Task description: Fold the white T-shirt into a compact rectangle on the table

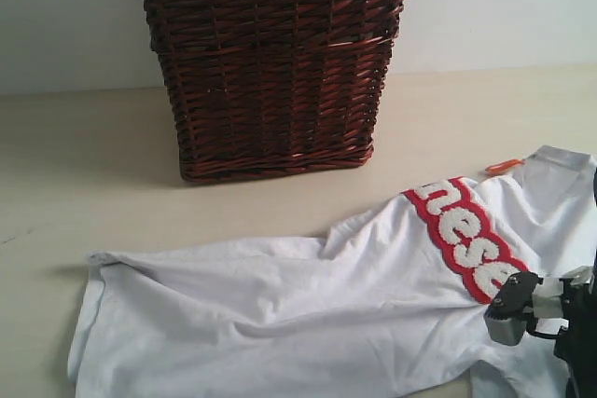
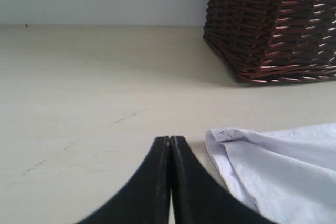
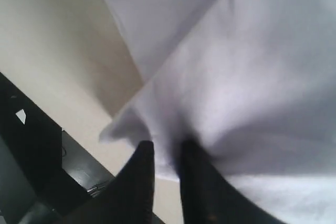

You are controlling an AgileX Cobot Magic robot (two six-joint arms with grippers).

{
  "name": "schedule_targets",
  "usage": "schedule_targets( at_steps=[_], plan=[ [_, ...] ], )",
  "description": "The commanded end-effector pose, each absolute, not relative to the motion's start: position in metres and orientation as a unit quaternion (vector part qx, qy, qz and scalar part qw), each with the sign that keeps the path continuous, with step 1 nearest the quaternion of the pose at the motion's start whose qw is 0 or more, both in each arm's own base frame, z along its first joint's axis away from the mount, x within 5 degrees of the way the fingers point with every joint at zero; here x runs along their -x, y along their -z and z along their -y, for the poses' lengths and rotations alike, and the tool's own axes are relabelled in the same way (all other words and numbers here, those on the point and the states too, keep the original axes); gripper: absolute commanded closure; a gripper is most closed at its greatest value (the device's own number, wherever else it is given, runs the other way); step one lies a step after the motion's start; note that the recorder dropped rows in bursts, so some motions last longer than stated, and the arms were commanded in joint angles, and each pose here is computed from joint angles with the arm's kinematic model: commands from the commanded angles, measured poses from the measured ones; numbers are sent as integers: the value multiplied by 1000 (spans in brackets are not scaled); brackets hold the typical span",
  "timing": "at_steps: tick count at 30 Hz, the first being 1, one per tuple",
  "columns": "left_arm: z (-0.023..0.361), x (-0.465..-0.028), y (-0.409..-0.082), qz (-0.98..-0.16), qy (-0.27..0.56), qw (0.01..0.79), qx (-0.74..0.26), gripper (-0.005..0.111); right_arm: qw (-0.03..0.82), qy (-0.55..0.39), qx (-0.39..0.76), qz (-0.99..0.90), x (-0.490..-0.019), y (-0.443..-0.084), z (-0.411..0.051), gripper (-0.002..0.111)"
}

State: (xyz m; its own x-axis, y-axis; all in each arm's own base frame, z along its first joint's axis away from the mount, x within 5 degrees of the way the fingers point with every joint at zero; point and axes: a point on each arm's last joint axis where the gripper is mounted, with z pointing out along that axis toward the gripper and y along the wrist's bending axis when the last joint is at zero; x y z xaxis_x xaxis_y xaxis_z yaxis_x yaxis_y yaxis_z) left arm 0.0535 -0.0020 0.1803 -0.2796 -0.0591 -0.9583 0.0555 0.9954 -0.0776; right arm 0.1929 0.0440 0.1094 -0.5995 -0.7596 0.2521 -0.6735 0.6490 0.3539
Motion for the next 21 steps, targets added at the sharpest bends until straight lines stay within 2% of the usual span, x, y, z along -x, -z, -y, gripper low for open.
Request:
schedule_targets(
  at_steps=[1, 7, 12, 15, 19, 21],
  plan=[
    [3, -53, -181, -794, 54, 605, 1, 106, 190, 107, -404, 888, -193, -105, -44, 108],
    [3, -53, -181, -794, 54, 605, 1, 106, 193, 111, -404, 887, -193, -110, -45, 108],
    [3, -53, -181, -794, 54, 605, 1, 106, 131, 103, -411, 896, -200, -134, -48, 105],
    [3, -53, -181, -794, 54, 605, 1, 106, 96, 109, -423, 895, -199, -154, -50, 90],
    [3, -53, -181, -794, 54, 605, 1, 106, 101, 157, -432, 882, -190, -165, -56, 61],
    [3, -53, -181, -794, 54, 605, 1, 106, 103, 189, -408, 887, -187, -163, -61, 54]
  ],
)
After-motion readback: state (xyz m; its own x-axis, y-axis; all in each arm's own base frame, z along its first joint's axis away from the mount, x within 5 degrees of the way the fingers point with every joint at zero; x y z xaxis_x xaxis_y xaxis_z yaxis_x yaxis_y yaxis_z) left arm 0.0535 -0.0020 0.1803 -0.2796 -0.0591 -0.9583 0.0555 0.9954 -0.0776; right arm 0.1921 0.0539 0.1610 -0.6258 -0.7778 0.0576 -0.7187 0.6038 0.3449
